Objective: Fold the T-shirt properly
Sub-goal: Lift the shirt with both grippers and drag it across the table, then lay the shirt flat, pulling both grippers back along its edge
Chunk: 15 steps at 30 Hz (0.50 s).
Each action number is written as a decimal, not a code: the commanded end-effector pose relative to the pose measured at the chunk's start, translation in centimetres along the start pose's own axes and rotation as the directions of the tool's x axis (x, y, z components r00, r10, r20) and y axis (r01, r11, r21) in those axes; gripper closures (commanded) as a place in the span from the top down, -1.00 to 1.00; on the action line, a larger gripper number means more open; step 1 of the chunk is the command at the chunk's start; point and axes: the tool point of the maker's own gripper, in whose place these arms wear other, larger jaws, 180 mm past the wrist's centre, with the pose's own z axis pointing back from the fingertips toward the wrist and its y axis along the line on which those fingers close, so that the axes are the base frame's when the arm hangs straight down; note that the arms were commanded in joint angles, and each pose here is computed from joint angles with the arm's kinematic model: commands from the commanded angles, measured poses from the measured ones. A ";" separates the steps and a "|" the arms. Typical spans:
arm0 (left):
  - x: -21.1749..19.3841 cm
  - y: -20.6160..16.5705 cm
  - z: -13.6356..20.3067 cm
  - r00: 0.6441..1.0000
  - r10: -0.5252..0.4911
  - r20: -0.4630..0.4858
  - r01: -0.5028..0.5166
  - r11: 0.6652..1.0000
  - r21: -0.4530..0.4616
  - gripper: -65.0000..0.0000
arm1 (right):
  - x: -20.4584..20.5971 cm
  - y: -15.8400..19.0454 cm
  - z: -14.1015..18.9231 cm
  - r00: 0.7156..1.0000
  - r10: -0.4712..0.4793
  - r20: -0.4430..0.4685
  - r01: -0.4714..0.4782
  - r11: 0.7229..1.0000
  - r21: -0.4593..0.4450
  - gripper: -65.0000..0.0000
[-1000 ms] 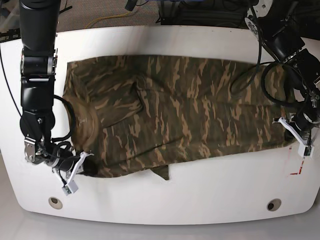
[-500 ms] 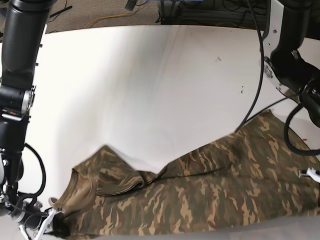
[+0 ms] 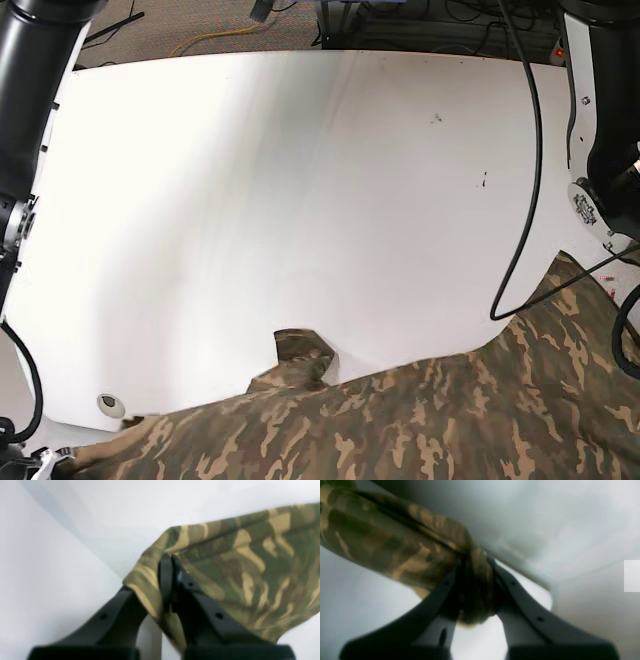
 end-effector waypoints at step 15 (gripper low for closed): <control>-17.2 -6.5 4.4 0.918 -0.061 -0.393 0.021 0.994 -0.104 -1.00 | -17.3 5.6 3.2 0.983 -0.119 -0.138 0.122 0.992 0.014 -0.87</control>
